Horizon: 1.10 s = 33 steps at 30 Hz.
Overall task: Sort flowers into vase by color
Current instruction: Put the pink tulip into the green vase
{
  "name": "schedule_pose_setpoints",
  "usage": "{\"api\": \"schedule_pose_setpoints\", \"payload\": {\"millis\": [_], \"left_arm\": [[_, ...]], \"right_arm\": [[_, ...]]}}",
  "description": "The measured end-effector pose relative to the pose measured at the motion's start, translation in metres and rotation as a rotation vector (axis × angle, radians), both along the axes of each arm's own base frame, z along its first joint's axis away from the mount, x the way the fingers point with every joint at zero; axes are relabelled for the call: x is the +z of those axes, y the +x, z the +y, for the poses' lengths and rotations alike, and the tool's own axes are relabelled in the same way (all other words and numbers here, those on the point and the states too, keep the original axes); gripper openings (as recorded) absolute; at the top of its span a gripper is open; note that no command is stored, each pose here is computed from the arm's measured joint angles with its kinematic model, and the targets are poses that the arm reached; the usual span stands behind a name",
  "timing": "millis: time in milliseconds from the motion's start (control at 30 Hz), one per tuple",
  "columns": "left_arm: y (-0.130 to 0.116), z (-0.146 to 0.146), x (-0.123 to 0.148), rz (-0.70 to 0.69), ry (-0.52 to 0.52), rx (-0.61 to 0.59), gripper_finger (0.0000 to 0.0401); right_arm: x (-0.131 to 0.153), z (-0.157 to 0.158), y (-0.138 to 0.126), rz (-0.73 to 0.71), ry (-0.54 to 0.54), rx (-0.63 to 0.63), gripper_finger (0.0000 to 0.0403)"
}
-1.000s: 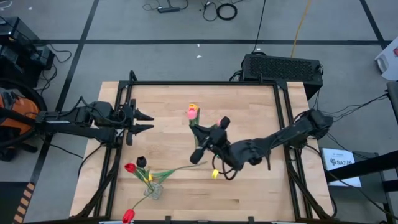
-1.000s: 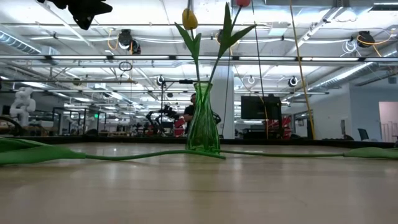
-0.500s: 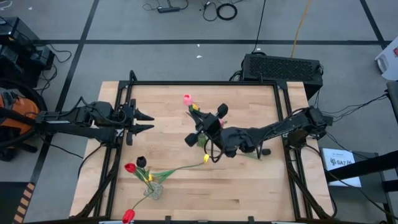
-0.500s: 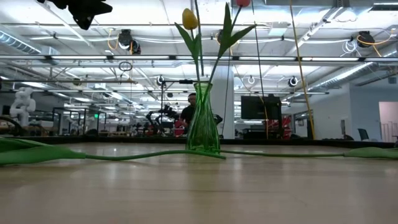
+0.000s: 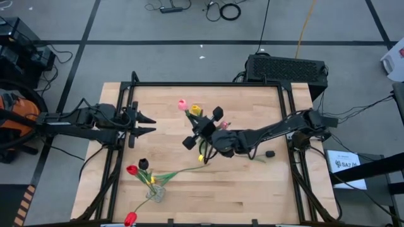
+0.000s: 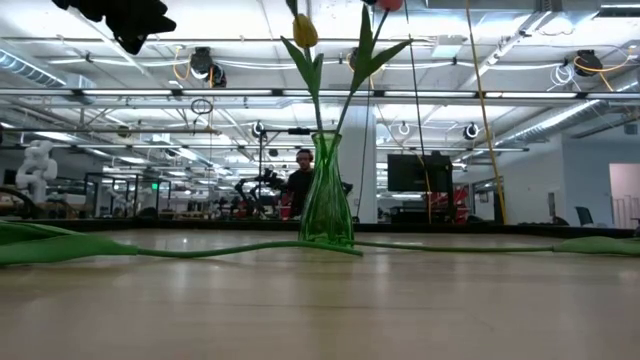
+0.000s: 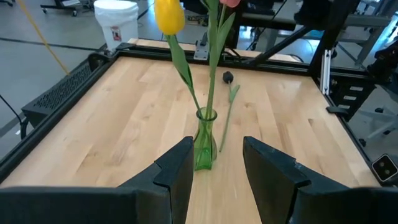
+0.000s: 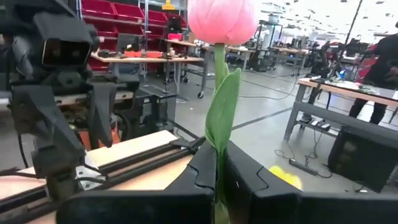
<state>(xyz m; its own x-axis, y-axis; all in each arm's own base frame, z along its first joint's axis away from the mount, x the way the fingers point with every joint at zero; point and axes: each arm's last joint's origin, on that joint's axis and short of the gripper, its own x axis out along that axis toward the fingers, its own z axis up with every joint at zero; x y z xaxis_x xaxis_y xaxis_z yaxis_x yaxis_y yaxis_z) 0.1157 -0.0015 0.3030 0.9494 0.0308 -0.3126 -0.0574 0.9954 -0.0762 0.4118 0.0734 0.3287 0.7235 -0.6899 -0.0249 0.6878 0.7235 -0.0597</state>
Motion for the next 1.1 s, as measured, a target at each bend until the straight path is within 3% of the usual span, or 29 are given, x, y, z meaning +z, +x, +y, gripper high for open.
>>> {"api": "schedule_pose_setpoints", "payload": {"millis": [167, 367, 567, 800, 1100], "left_arm": [[0.000, 0.000, 0.000, 0.002, -0.002, -0.005, 0.0145], [0.000, -0.001, 0.000, 0.004, -0.011, -0.030, 0.0145], [0.000, -0.001, 0.000, 0.004, -0.015, -0.042, 0.0145], [0.000, -0.001, 0.000, 0.004, -0.015, -0.042, 0.0145], [0.000, -0.001, 0.000, 0.004, -0.014, -0.042, 0.0145]], "right_arm": [[-0.009, 0.003, 0.004, 0.012, 0.002, -0.006, 0.0004], [-0.017, 0.007, -0.004, 0.018, -0.003, -0.128, 0.0004], [-0.042, 0.008, -0.010, -0.082, 0.058, -0.097, 0.0004], [-0.042, 0.006, -0.016, -0.134, -0.004, -0.100, 0.0004], [-0.043, 0.006, -0.016, -0.079, -0.047, -0.105, 0.0004]]}}
